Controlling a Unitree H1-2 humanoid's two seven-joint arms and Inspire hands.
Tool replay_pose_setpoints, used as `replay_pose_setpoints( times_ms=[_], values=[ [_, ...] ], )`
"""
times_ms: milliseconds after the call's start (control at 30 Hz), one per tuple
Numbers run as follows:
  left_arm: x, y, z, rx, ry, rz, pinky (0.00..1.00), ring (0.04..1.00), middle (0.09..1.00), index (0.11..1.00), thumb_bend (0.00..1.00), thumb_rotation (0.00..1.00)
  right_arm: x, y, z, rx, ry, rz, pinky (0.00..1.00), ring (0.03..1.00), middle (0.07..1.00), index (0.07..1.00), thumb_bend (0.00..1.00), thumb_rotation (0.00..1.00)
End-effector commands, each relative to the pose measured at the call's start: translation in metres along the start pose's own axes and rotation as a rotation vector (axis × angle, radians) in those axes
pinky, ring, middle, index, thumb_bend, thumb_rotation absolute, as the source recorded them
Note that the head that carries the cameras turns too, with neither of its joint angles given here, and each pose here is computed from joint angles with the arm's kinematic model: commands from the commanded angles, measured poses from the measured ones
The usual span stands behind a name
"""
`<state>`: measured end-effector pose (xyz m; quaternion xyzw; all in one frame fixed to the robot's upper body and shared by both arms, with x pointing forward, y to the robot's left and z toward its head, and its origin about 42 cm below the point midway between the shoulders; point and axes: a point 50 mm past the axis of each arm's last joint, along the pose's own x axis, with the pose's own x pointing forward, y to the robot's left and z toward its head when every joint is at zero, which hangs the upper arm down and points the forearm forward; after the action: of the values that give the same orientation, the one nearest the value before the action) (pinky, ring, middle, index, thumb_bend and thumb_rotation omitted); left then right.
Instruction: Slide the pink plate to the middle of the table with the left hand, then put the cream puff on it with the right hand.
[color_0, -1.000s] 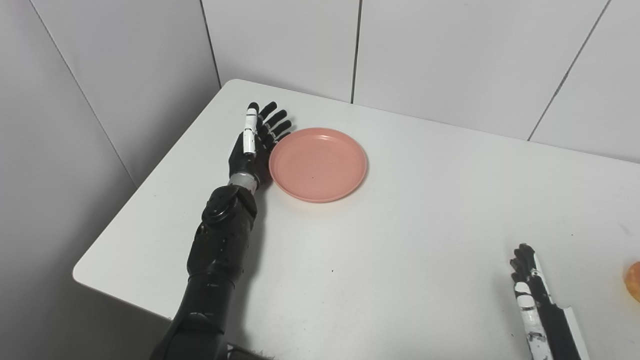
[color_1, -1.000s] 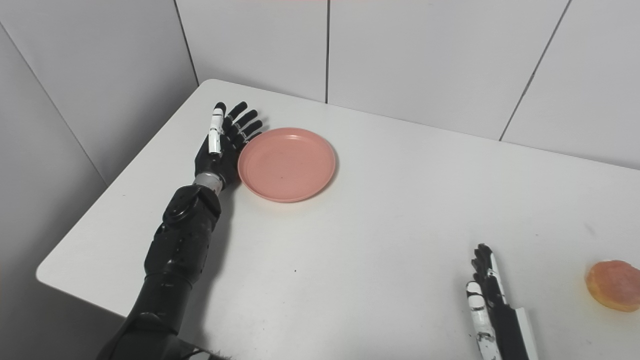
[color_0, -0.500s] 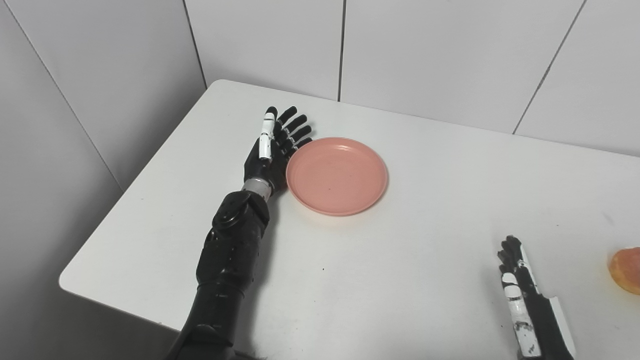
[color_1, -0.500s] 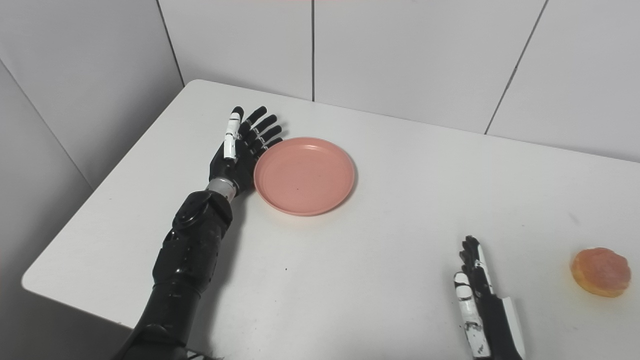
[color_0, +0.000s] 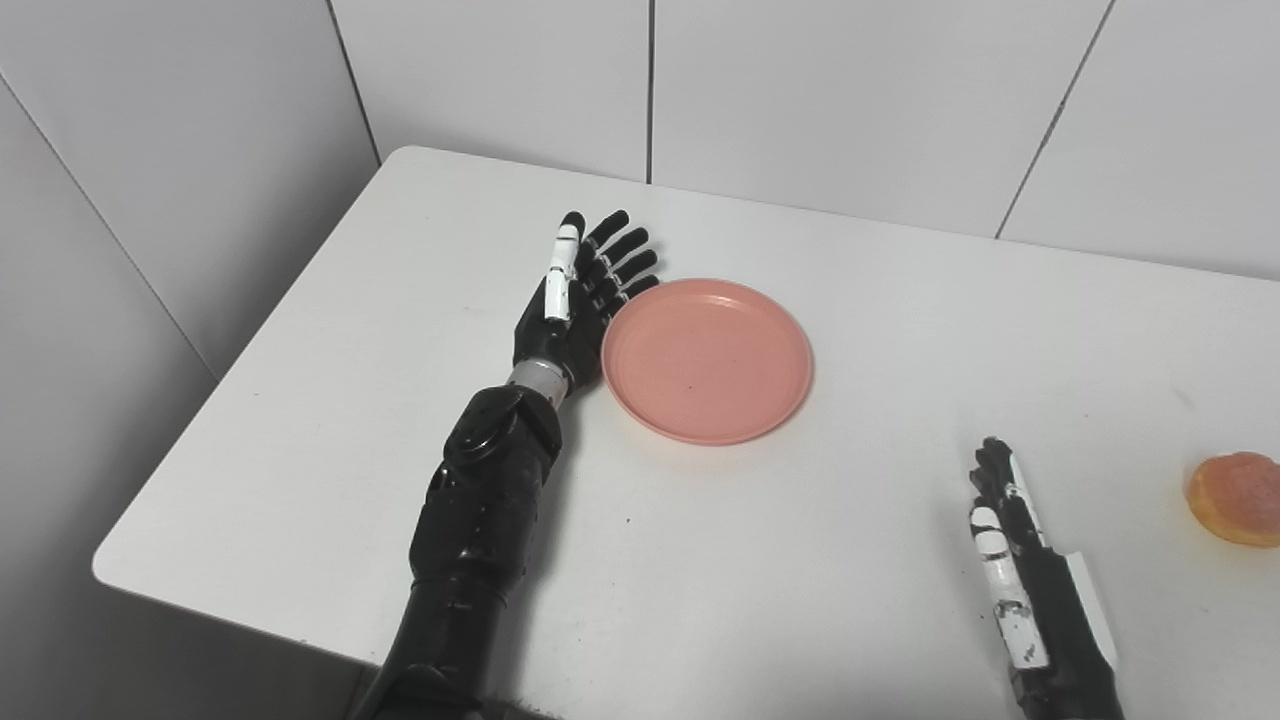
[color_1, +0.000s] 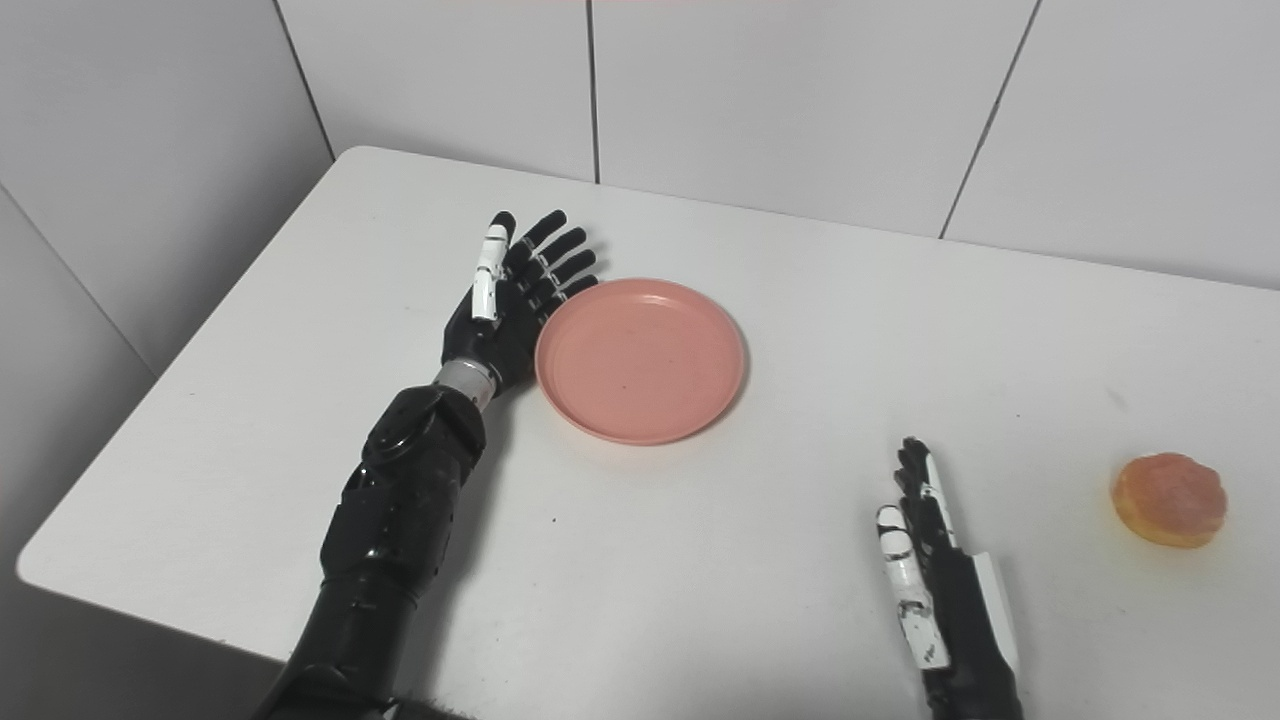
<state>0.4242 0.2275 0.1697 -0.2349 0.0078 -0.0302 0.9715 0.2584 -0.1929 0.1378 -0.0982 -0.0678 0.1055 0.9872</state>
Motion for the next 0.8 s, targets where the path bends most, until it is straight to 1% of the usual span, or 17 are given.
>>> replay_pose_setpoints(
  times_ms=[0, 267, 533, 667, 767],
  values=[
    [-0.002, -0.004, -0.001, 0.01, 0.006, -0.025, 0.8, 0.822, 0.83, 0.827, 0.41, 1.0, 0.0, 0.003, 0.008, 0.017, -0.006, -0.005, 1.0, 1.0, 1.0, 1.0, 0.11, 1.0],
    [-0.012, -0.019, -0.011, 0.012, 0.039, -0.078, 0.82, 0.837, 0.846, 0.844, 0.42, 1.0, 0.004, 0.008, 0.009, 0.009, -0.007, -0.019, 1.0, 1.0, 1.0, 1.0, 0.16, 1.0],
    [-0.021, -0.032, -0.022, 0.013, 0.067, -0.125, 0.83, 0.844, 0.852, 0.846, 0.42, 1.0, 0.006, 0.017, 0.014, -0.005, 0.001, -0.029, 0.99, 0.996, 1.0, 0.998, 0.16, 1.0],
    [-0.026, -0.038, -0.03, 0.002, 0.095, -0.141, 0.82, 0.845, 0.854, 0.841, 0.44, 1.0, 0.007, 0.02, 0.015, -0.014, 0.008, -0.036, 0.99, 0.99, 0.997, 0.994, 0.18, 1.0],
    [-0.032, -0.044, -0.037, 0.013, 0.119, -0.155, 0.82, 0.845, 0.854, 0.846, 0.43, 1.0, 0.009, 0.024, 0.017, -0.01, 0.003, -0.04, 0.98, 0.99, 0.995, 0.992, 0.18, 1.0]
  ],
)
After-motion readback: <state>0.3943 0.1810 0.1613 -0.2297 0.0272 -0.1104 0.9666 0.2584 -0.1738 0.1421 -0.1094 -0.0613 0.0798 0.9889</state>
